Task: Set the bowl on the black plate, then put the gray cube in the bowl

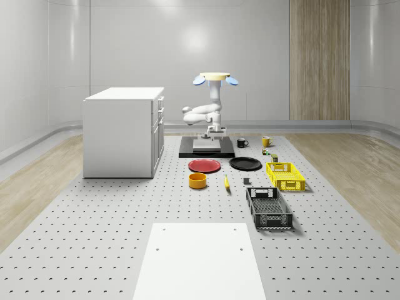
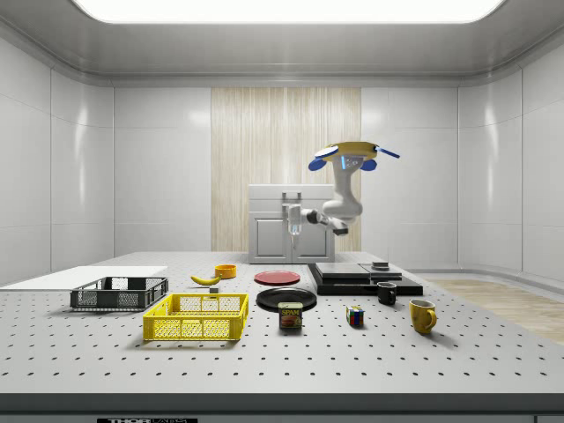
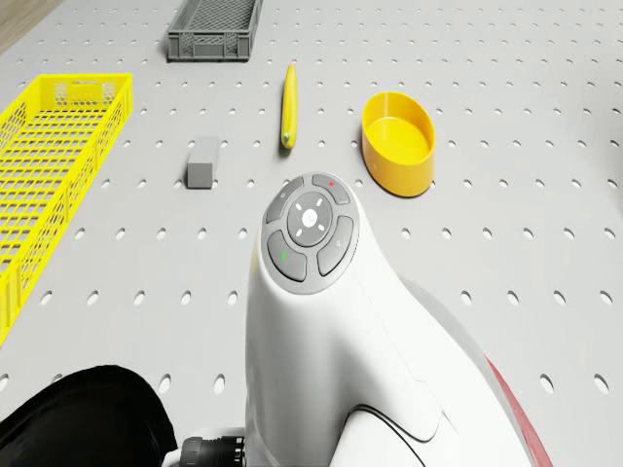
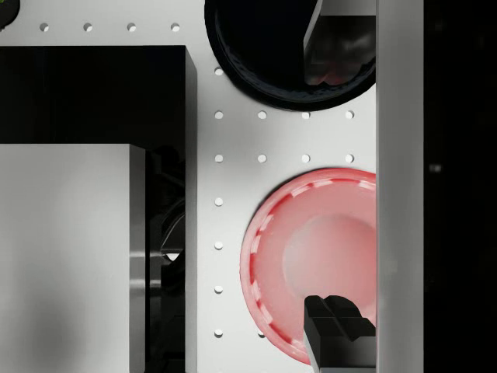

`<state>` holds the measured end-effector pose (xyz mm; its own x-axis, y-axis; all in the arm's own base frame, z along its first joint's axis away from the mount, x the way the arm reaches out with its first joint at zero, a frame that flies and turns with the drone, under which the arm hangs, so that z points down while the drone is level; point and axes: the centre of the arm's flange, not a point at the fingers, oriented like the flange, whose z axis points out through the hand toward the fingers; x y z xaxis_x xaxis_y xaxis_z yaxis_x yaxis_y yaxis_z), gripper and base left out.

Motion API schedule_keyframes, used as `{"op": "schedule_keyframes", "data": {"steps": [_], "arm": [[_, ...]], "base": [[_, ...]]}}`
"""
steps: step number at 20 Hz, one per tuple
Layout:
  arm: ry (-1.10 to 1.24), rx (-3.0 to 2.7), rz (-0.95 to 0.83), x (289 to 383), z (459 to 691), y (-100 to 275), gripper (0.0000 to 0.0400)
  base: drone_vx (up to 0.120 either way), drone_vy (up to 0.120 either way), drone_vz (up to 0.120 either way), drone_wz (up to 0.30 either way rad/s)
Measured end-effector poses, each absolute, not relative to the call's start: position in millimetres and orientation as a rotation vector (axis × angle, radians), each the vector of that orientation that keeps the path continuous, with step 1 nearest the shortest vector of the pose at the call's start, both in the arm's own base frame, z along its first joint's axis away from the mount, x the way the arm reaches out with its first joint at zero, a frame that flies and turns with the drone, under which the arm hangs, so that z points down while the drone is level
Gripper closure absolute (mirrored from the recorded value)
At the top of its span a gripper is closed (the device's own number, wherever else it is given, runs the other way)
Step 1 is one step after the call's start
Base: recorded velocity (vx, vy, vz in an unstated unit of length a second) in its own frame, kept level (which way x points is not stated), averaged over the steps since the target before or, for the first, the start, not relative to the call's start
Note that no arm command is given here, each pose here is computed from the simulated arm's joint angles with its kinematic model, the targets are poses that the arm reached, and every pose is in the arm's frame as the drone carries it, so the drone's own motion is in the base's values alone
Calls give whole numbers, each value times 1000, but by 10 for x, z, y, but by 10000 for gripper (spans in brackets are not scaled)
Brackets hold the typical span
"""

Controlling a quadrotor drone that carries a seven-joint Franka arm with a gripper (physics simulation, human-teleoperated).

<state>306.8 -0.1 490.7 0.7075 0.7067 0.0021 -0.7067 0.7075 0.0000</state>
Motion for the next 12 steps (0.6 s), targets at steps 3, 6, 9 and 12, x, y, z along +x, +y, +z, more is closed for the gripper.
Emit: {"op": "schedule_keyframes", "data": {"steps": [3, 6, 9, 12], "arm": [[-2, 1, 785, 3068, 4907, -1, 0], [-2, 1, 785, 3068, 4907, -1, 0], [-2, 1, 785, 3068, 4907, -1, 0], [-2, 1, 785, 3068, 4907, -1, 0]], "base": [[120, 0, -120, 0], [120, 0, -120, 0], [120, 0, -120, 0], [120, 0, -120, 0]]}}
